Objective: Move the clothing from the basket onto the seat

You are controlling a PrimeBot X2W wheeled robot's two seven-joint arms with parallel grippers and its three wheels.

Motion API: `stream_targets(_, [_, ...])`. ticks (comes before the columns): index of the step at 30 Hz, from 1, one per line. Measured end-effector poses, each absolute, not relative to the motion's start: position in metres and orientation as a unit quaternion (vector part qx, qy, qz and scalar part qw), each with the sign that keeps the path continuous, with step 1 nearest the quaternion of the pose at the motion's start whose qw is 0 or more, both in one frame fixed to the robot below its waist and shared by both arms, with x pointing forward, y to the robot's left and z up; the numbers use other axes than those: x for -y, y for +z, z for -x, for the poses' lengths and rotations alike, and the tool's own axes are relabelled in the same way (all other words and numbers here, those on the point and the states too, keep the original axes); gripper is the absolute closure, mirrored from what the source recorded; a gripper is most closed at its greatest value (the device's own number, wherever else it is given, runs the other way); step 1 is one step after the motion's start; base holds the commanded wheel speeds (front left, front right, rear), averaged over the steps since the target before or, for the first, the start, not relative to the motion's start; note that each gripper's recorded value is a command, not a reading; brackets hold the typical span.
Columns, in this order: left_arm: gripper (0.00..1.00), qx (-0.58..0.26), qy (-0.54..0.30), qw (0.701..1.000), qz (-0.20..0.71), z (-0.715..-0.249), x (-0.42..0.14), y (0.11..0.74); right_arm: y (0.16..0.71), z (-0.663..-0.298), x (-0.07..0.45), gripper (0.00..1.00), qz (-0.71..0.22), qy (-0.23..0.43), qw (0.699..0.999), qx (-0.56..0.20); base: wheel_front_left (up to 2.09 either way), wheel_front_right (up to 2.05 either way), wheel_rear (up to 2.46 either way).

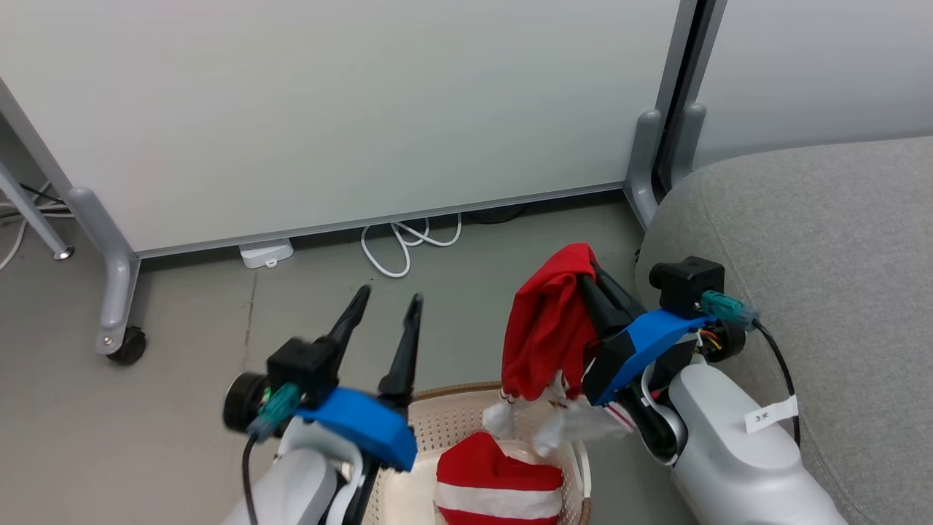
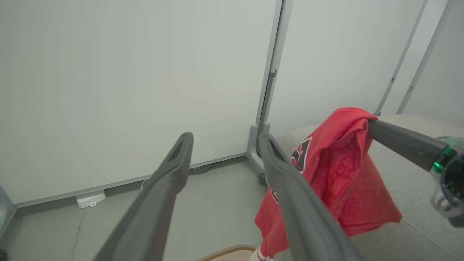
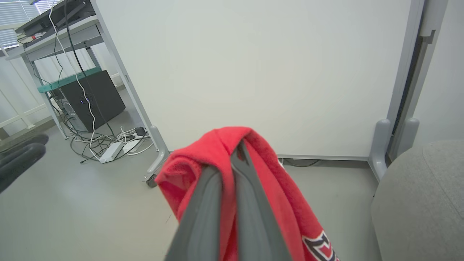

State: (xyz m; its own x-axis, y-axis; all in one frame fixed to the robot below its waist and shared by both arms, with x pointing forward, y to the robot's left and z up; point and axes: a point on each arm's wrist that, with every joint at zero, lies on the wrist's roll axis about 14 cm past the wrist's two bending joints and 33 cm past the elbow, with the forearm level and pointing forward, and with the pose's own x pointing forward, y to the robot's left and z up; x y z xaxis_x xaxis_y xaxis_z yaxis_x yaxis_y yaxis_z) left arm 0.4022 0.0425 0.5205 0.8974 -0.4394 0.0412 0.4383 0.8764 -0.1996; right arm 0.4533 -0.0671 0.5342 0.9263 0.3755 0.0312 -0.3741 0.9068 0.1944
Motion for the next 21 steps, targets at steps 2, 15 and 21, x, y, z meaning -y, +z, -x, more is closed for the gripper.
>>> stream_targets(2, [0.00, 0.000, -0.214, 0.972, 0.101, -0.396, -0.052, 0.516, 0.535, -0.454, 0.069, 1.00, -0.099, 0.189, 0.977, 0.000, 0.00, 0.00, 0.00])
stream_targets(15, [0.00, -0.004, -0.153, 0.983, 0.105, -0.374, -0.096, 0.491, 0.533, -0.456, 0.073, 1.00, -0.101, 0.181, 0.978, 0.005, 0.00, 0.00, 0.00])
stream_targets(21, [0.00, -0.008, -0.148, 0.984, 0.103, -0.371, -0.099, 0.485, 0.532, -0.456, 0.074, 1.00, -0.101, 0.180, 0.978, 0.004, 0.00, 0.00, 0.00])
